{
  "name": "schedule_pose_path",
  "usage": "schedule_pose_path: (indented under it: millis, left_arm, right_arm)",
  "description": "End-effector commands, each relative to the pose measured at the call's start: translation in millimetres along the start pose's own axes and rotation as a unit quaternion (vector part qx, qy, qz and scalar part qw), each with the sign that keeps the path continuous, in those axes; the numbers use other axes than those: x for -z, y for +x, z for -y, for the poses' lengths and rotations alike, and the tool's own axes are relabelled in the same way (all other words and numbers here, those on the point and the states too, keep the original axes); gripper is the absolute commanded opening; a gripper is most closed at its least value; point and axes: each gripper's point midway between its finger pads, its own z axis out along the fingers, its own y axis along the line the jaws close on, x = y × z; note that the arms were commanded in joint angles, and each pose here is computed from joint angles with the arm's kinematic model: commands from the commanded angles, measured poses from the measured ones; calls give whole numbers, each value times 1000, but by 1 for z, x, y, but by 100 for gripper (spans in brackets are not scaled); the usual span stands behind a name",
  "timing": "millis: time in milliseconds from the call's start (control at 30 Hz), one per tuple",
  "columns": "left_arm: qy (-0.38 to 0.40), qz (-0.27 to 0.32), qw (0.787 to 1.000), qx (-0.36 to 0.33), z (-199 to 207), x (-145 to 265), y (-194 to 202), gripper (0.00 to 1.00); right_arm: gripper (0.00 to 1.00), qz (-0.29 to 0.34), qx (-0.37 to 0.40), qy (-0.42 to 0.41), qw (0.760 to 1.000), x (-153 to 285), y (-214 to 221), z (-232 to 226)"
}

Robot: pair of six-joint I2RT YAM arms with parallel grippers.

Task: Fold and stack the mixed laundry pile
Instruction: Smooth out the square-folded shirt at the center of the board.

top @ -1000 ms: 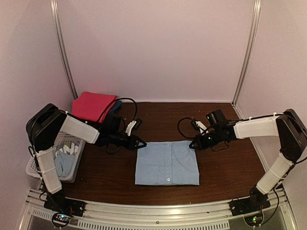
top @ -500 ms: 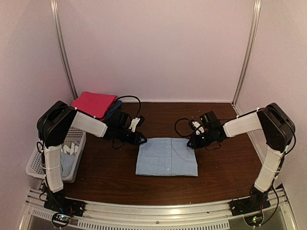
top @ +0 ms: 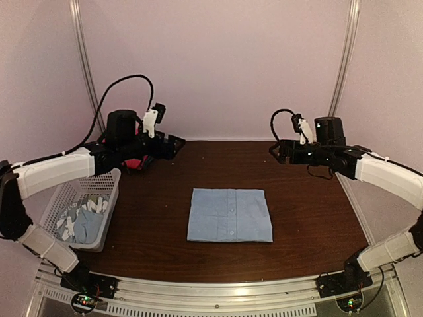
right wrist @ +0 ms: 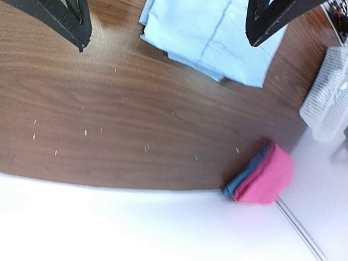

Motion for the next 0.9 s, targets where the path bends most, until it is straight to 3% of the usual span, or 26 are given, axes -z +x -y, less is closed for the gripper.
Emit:
schedule_pose_path:
  millis: [0,67,167,267,367,433,633,867]
  left_arm:
    - [-43,93,993,58,-11,52,-39,98]
    - [5,74,996,44,8,59,-41,98]
    - [120,4,991,58,58,59,-13,98]
    - [227,-10,969,96,112,69,26,98]
    - [332,-46,934,122,171,76,67,98]
    - [352,-86,923,126,198,71,91,97]
    - [413,-124,881,194,234,59,117,98]
    - [422,-137,868,221,240,34,128,98]
  right_arm:
    - [100,88,-29,-25,995,53,-41,-13]
    - [100,92,-31,-69,993,66,-40,-29]
    - [100,48,-67,-142,986,67,-14,-56]
    - [100,-6,-106,-200,974,63,28,-76]
    - [100,-30,-152,-304,940,68,61,-106]
    - [100,-52,-178,-325,927,64,83,-116]
    - [100,-115,-204,-351,907,49,129,-144]
    - [100,-133,-237,-363,891,29,142,-153]
